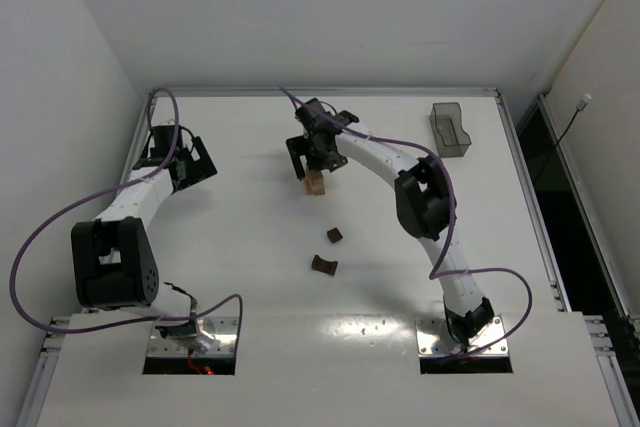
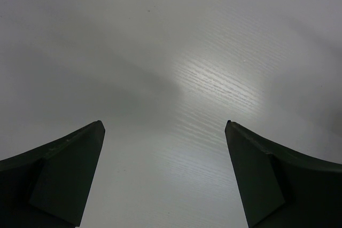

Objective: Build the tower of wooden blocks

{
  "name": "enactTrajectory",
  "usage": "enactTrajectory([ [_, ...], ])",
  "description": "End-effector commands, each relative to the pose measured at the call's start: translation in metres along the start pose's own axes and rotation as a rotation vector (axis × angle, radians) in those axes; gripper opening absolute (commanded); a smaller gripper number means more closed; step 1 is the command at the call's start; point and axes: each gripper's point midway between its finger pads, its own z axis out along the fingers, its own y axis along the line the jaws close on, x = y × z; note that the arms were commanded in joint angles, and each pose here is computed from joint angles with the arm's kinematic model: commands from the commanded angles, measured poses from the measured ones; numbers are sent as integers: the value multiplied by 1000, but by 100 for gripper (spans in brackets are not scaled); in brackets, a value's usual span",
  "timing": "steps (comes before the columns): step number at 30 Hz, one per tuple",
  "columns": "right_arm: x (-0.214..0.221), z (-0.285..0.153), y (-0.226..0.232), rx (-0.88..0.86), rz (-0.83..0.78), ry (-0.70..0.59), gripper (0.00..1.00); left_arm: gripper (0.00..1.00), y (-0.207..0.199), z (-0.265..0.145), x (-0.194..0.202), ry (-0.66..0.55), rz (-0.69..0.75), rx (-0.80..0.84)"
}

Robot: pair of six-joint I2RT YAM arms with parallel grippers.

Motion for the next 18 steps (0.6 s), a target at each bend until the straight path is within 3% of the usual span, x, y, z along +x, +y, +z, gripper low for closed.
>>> enactTrajectory([
  [1,-26,-11,4,-17,-5,-82,86,95,-6,-4,-22,-55,-20,22],
  [9,-37,-78,16,-121,-211,-203,86,95,-6,-7,-25,-65,-21,26],
  [10,-35,-92,17,-141,-249,-229,86,95,-6,-8,-23,-65,-21,26],
  [11,-42,-132,23,-208,-278,-303,86,95,-6,-8,-23,-65,-21,26],
  [16,23,-171,16,-274,-495,-315,82,95,-7,-17,-20,-76,29,62],
  [17,60,-156,9,-272,-537,-256,80,95,-7,-17,-20,-77,43,61],
  [18,66,-179,9,-296,-593,-322,79,95,-8,-18,-15,-68,44,79],
])
